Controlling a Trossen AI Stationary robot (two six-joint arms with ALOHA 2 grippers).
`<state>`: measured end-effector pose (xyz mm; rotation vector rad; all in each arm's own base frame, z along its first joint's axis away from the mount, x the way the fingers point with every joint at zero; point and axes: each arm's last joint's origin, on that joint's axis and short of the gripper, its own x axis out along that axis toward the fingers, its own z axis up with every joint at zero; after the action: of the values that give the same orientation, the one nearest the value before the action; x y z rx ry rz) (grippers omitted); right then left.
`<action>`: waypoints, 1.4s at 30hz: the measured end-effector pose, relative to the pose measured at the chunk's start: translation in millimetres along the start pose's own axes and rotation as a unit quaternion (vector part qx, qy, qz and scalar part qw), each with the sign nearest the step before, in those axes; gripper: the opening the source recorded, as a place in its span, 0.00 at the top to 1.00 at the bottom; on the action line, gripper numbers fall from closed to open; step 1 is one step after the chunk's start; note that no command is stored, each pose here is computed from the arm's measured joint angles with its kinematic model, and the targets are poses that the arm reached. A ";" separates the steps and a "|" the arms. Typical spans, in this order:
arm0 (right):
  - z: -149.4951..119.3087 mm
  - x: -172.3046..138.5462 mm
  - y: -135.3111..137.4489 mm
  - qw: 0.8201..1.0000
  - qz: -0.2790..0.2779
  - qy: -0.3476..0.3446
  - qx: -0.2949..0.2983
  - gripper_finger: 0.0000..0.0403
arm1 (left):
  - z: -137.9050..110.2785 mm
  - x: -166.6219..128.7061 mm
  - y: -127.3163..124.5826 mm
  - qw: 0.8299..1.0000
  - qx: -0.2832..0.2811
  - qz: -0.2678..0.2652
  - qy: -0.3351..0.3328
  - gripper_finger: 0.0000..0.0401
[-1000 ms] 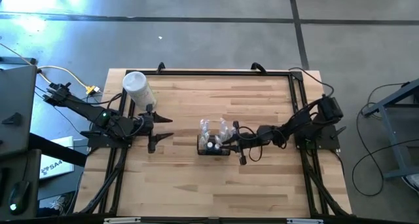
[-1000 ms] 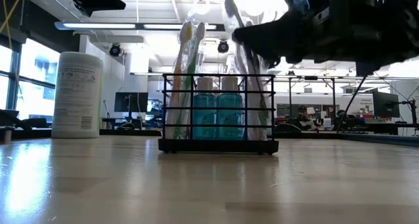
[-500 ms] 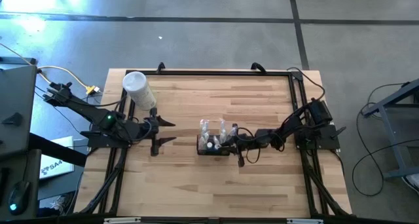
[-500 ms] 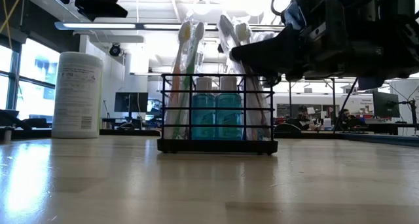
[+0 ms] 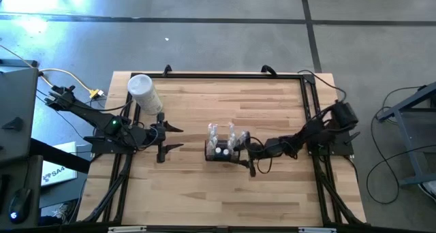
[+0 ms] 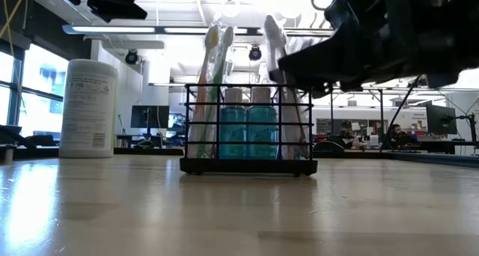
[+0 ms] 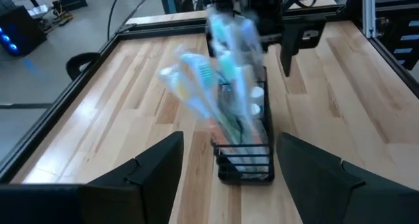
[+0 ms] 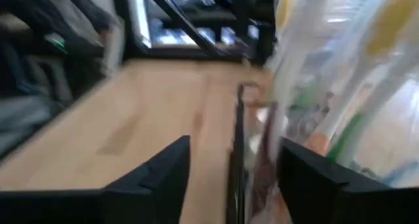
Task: Pick & Place toothbrushing station
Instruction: Put the violet toothbrush into the black wire organizer, then return to Home Position
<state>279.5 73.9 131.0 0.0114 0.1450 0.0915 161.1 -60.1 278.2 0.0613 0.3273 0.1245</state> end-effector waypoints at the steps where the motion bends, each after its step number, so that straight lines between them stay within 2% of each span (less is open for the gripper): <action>1: 3.1 -2.9 0.9 1.000 -0.017 0.012 -0.006 0.48 | 0.0 0.0 0.0 1.000 0.004 0.000 0.000 0.40; 4: 13.5 -13.2 2.7 0.996 -0.076 0.039 -0.024 0.42 | 0.0 0.0 0.0 1.000 0.011 0.000 0.000 0.40; 6: 20.8 -19.7 3.1 0.994 -0.090 0.046 -0.029 0.39 | 0.0 0.0 0.0 1.000 0.017 0.000 0.000 0.40; 10: 35.6 -27.5 3.3 0.997 -0.073 0.032 -0.020 0.37 | 0.0 0.0 0.0 1.000 0.025 0.000 0.000 0.40; 20: 33.3 -30.3 12.3 0.998 -0.037 0.049 0.002 0.41 | 0.0 0.0 0.0 0.999 0.037 -0.001 0.000 0.40; 26: 39.1 -37.0 14.0 0.996 -0.074 0.049 -0.010 0.41 | 0.0 0.0 -0.2 0.999 0.033 -0.004 0.000 0.40; 34: 50.5 -49.3 13.9 0.995 -0.082 0.052 -0.011 0.41 | -0.1 0.0 -0.1 0.999 0.033 -0.003 0.001 0.40; 38: 59.9 -66.5 18.2 0.994 -0.091 0.063 -0.017 0.41 | -0.2 0.0 -0.1 0.999 0.034 -0.003 0.001 0.40; 42: 66.9 -91.7 16.7 0.991 -0.093 0.096 -0.001 0.41 | 0.4 -1.0 0.5 0.998 0.061 -0.003 0.004 0.40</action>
<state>197.3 81.8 210.6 -0.0138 0.3377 -0.0938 160.2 -59.8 278.9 0.1800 0.3435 0.0999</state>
